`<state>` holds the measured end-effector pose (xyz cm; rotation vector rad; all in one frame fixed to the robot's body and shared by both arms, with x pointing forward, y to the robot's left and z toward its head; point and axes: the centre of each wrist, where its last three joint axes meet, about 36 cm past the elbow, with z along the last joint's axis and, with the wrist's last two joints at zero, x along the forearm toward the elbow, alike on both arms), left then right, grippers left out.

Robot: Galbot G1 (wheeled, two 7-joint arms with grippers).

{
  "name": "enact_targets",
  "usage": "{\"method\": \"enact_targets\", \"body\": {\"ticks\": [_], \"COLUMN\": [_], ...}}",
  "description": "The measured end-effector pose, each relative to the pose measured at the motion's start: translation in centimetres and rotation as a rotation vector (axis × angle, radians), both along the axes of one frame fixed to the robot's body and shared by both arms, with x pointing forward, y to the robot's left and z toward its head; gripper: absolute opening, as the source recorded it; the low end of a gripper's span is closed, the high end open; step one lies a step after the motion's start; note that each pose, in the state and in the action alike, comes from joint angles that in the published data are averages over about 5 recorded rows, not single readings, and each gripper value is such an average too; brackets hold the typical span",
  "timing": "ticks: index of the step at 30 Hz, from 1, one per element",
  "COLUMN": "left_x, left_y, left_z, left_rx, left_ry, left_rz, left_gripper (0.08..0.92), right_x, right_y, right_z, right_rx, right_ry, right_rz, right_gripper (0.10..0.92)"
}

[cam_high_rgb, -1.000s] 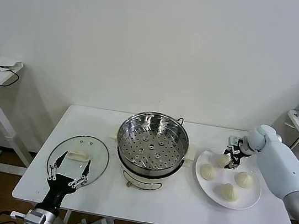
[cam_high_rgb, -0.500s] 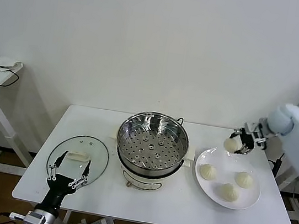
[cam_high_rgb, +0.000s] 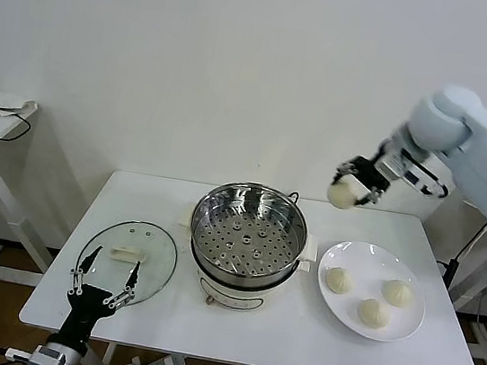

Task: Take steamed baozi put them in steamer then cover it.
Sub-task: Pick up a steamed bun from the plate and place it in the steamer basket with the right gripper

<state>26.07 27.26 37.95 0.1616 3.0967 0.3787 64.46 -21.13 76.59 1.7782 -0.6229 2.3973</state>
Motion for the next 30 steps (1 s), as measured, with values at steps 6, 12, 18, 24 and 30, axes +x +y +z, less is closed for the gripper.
{"method": "enact_targets", "body": {"ticks": [6, 12, 18, 24, 30], "left_x": [0.1, 0.3, 0.6, 0.7, 0.5], "left_y": [0.4, 0.9, 1.0, 1.2, 1.5], "left_z": [-0.1, 0.1, -0.1, -0.2, -0.2], "left_rx": [0.003, 0.005, 0.001, 0.001, 0.004], "left_ry": [0.0, -0.006, -0.006, -0.006, -0.009], "left_rz": [0.006, 0.01, 0.009, 0.01, 0.013], "left_gripper": [0.823, 0.823, 0.823, 0.823, 0.823], "right_x": [0.3, 1.4, 3.0, 4.7, 6.0], "right_y": [5.5, 9.0, 11.5, 13.4, 14.3], "right_z": [-1.1, -4.4, -7.4, -9.7, -11.5], "right_rx": [-0.068, -0.103, -0.118, -0.122, -0.121], "right_ry": [-0.003, 0.019, 0.028, 0.029, 0.031], "right_rz": [0.14, 0.221, 0.267, 0.286, 0.278], "right_gripper": [0.67, 0.67, 0.663, 0.662, 0.663]}}
